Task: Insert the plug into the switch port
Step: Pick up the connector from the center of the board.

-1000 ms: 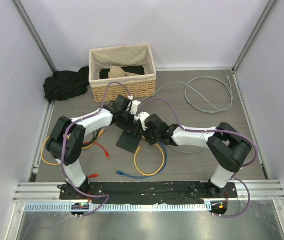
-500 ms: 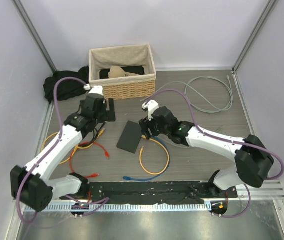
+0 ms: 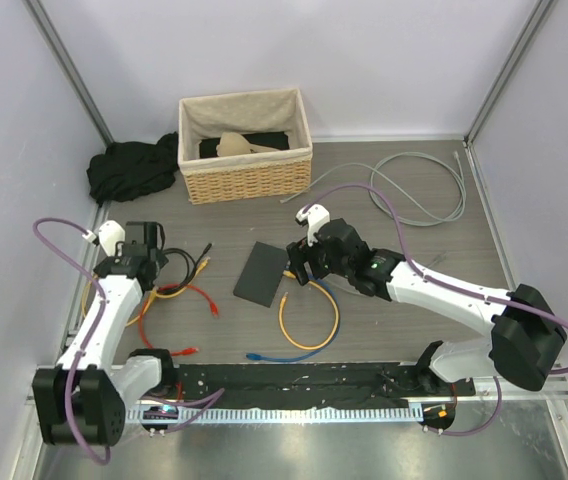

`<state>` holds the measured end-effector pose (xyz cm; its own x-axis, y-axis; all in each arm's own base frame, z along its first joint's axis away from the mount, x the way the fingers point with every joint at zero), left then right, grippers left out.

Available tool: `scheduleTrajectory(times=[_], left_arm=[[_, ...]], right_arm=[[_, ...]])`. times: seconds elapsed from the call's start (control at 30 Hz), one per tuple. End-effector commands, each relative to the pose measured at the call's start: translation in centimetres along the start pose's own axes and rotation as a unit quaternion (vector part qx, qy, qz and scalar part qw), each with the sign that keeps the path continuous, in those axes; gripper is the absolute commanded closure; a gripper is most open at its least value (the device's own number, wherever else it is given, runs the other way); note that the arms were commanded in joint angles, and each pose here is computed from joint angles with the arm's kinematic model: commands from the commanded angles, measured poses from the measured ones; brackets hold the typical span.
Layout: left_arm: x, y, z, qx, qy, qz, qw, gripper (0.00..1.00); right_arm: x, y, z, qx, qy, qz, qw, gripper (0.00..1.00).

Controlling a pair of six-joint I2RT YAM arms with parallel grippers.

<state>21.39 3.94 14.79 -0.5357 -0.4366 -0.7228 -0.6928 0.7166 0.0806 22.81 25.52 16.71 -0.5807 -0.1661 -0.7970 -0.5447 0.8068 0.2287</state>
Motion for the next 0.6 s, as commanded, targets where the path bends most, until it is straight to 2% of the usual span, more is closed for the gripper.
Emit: scheduleTrajectory(times=[0.0, 0.03, 0.13, 0.17, 0.2, 0.23, 0.27, 0.3, 0.37, 0.4, 0.47, 0.57], left_arm=[[-1.0, -1.0, 2.1, -0.001, -0.001, -0.053, 0.999, 0.17], [-1.7, -1.2, 2.3, -0.001, -0.006, -0.059, 0.998, 0.19], [-2.4, -1.8, 2.8, -0.006, 0.004, -0.056, 0.998, 0.37], [-2.9, -1.8, 2.7, -0.005, 0.002, -0.055, 0.998, 0.58], [-4.2, -2.2, 2.0, 0.004, -0.009, -0.056, 0.998, 0.70], [-5.2, -2.3, 1.4, 0.011, -0.020, -0.056, 0.998, 0.89], [-6.2, -2.3, 0.8, 0.019, -0.030, -0.044, 0.998, 0.95], [-8.8, -2.4, -0.9, 0.031, -0.055, -0.054, 0.997, 0.96], [-11.0, -2.3, -2.9, 0.042, -0.070, -0.043, 0.996, 0.98], [-14.2, -2.6, -5.2, 0.062, -0.101, -0.060, 0.991, 0.98], [-17.3, -2.4, -8.2, 0.081, -0.134, -0.064, 0.986, 0.98], [-18.9, -2.6, -10.1, 0.101, -0.156, -0.061, 0.981, 0.98]], right_arm=[[-0.9, 0.3, -0.4, -0.006, -0.019, 0.006, 1.000, 0.21], [-0.9, 0.2, -0.5, -0.006, -0.019, 0.005, 1.000, 0.21], [-0.9, 0.2, -0.5, -0.003, -0.021, 0.005, 1.000, 0.21], [-0.9, 0.1, -0.5, -0.002, -0.021, 0.003, 1.000, 0.21], [-0.8, 0.0, -0.6, 0.002, -0.022, 0.003, 1.000, 0.21], [-1.0, 0.0, -0.8, 0.002, -0.026, 0.004, 1.000, 0.21], [-1.0, -0.1, -0.9, 0.005, -0.027, 0.002, 1.000, 0.21], [-1.1, -0.2, -1.0, 0.009, -0.030, 0.002, 0.999, 0.21], [-1.3, -0.3, -1.3, 0.011, -0.035, 0.001, 0.999, 0.21], [-1.5, -0.4, -1.4, 0.013, -0.038, 0.001, 0.999, 0.21], [-1.6, -0.4, -1.5, 0.014, -0.040, -0.001, 0.999, 0.21], [-1.5, -0.6, -1.5, 0.022, -0.039, 0.000, 0.999, 0.21]])
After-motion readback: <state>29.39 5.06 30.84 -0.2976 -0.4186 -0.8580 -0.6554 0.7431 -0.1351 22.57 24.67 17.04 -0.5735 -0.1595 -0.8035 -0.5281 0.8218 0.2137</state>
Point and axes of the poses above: each gripper's point midway between its finger pads, its own z axis out along the fingers, its own y axis along the line the jaws close on, x = y × z, the point moved 5 cm from there along -z, back along the fingers, and after that the axes turned 9 degrees about z, right-handed, at the moved point
